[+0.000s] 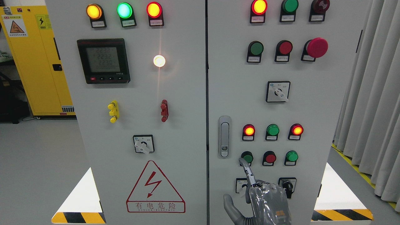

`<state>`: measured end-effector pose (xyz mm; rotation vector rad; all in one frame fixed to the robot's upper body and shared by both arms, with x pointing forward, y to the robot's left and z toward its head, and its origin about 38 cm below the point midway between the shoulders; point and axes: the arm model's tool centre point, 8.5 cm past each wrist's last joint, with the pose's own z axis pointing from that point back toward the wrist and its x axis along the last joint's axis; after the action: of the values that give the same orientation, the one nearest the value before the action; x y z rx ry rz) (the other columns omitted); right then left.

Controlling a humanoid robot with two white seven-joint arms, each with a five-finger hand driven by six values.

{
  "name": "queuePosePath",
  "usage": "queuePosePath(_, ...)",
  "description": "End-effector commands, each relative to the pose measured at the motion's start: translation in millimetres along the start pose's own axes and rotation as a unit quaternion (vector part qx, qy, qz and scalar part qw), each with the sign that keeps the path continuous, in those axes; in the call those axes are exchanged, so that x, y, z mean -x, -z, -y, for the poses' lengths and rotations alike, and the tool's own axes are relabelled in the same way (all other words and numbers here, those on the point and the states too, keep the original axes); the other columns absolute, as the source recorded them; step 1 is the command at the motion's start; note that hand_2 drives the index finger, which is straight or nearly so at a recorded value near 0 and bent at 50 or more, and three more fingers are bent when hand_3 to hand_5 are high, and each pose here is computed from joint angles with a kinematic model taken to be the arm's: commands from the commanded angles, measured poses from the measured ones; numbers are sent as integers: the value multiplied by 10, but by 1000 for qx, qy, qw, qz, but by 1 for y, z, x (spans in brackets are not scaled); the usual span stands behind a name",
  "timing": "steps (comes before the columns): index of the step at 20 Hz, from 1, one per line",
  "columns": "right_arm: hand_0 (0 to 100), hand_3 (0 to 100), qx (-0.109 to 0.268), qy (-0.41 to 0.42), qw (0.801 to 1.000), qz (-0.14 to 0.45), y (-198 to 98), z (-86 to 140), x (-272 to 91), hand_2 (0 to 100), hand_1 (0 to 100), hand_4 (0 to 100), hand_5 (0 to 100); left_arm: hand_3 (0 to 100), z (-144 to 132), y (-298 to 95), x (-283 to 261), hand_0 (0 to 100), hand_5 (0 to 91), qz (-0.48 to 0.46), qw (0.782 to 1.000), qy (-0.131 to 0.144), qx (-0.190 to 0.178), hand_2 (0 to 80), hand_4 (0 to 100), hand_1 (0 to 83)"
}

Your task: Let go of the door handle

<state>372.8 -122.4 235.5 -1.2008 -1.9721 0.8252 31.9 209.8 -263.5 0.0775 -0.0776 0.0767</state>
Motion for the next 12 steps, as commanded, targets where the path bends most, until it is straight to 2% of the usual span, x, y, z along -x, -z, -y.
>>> queuePosePath(1,464,1000,-15,-23,999,19,10,-18,-20,0,428,1000,1000,0,1,0,-4,120,0,6,1000,-1,1,0,0,556)
queuePosePath(12,475,1000,-28,-33,999,6,21,-32,-11,0,424,1000,1000,0,1,0,-4,120,0,6,1000,-1,1,0,0,556)
